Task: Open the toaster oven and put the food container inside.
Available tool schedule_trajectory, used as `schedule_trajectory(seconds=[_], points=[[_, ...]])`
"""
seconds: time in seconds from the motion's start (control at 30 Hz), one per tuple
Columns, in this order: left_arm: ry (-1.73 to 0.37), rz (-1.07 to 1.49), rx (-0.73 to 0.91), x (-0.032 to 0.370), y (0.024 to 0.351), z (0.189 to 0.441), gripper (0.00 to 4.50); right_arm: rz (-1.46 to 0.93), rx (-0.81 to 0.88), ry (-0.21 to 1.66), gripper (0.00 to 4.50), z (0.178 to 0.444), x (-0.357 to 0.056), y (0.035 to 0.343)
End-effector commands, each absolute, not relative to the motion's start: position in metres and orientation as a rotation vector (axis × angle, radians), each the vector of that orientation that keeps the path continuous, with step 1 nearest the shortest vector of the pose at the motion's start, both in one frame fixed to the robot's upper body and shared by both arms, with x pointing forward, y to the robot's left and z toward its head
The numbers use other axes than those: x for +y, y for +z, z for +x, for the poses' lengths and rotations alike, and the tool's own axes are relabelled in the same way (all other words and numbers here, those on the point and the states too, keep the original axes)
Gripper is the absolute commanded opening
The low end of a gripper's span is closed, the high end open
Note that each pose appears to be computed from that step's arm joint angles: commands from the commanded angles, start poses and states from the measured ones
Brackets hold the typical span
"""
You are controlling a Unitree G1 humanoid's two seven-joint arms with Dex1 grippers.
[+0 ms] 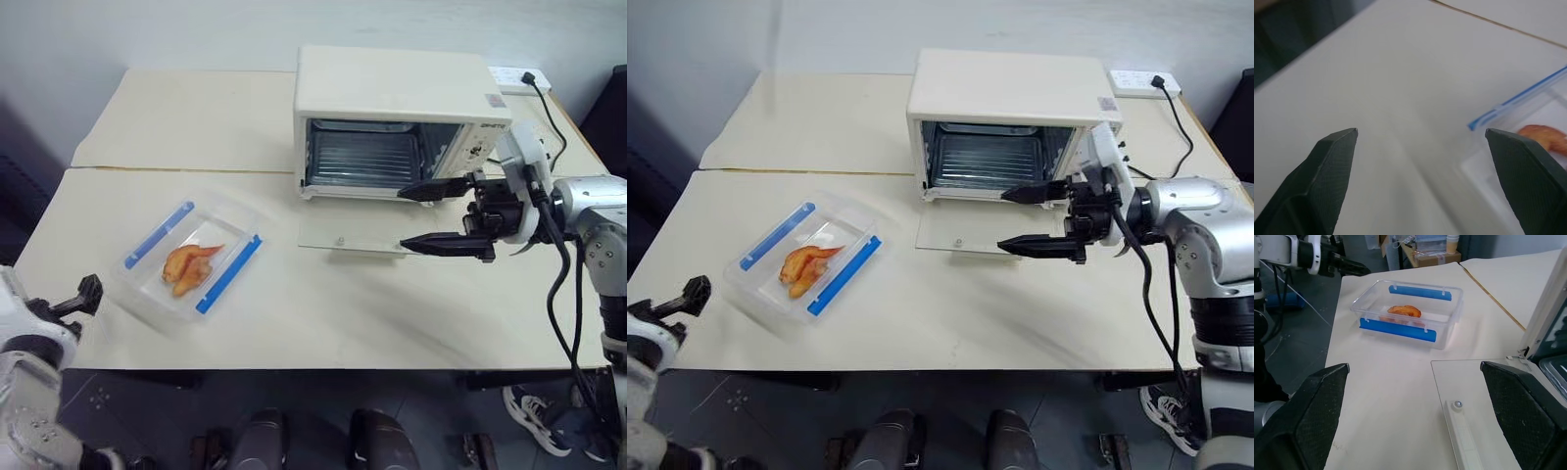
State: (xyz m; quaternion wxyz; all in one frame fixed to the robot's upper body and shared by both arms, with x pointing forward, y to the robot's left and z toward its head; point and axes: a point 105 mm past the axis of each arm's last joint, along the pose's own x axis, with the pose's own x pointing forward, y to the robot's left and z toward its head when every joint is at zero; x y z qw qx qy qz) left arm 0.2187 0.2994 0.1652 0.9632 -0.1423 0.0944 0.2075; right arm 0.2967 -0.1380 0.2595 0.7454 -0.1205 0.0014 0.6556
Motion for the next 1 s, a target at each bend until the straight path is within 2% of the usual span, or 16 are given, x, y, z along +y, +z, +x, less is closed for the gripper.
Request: schedule_trajectory(seconds=[0.03,0.17,0.37,0.57,0.67,1.0], points=[[0.428,-0.321,0.133,0.285,0.175,0.229,4.42,-0.285,-0.052,1.444,4.5,0.293,-0.138,0.274],[0.438,-0.431,0.145,0.27,0.166,0.236,4.42,-0.289,-0.039,1.447,4.5,0.29,-0.14,0.271],[0.488,-0.468,0.233,0.258,0.146,0.234,4.42,-0.268,-0.043,1.429,4.5,0.287,-0.141,0.271],[0.464,-0.475,0.228,0.247,0.153,0.246,4.42,-0.247,-0.058,1.381,4.5,0.286,-0.145,0.274],[0.428,-0.484,0.235,0.246,0.156,0.257,3.86,-0.252,-0.055,1.365,4.5,0.284,-0.148,0.274],[0.405,-0.418,0.296,0.27,0.151,0.262,0.93,-0.258,-0.037,1.303,4.5,0.277,-0.158,0.272]])
